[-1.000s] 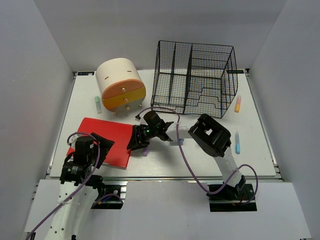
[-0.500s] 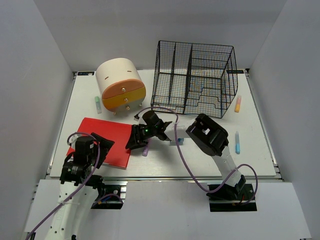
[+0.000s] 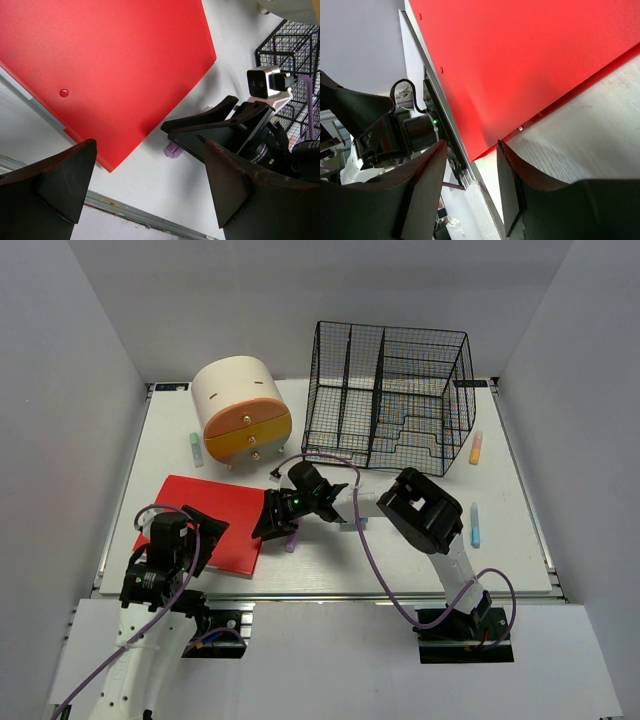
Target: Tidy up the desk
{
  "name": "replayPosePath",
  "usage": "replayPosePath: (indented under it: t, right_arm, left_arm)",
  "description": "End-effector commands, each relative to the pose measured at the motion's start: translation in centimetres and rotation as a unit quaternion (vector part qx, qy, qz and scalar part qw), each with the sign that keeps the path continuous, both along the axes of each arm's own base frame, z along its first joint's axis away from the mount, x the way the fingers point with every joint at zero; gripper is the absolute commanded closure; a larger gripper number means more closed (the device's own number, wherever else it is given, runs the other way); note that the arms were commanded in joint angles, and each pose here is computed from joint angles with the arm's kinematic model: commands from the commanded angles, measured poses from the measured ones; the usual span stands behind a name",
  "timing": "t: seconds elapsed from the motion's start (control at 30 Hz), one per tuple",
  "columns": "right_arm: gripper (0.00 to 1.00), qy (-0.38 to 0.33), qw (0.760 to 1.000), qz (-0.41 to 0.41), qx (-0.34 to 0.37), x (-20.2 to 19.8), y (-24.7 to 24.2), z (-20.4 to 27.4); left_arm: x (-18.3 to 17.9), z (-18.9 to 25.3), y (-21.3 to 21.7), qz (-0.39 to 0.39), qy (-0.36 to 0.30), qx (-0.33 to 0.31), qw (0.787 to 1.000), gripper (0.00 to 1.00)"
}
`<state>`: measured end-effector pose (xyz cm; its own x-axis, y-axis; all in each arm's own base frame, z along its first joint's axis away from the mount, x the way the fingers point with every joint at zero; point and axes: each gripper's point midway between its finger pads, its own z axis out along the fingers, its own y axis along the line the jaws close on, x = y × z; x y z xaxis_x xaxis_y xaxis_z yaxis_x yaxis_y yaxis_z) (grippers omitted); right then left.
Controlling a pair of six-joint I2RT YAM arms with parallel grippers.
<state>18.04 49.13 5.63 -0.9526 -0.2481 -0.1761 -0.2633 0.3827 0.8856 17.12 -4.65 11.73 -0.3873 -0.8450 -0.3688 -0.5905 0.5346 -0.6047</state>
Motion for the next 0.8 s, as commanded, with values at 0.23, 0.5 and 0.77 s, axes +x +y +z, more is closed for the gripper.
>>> replayPosePath:
  t: [0.23,0.5,0.77]
  right_arm:
    - [0.50,0.000,1.000,-0.002,0.009,0.2,0.4,0.9]
    - [0.51,-0.008,1.000,0.002,-0.008,0.4,0.4,0.5]
    - [0.50,0.003,1.000,0.002,-0.013,0.5,0.9,-0.1]
  left_arm:
    - [0.0,0.1,-0.1,0.001,-0.005,-0.003,1.000,0.03]
    - [0.0,0.1,-0.1,-0.002,-0.005,-0.004,1.000,0.02]
    - [0.1,0.1,-0.1,-0.001,-0.008,-0.004,1.000,0.02]
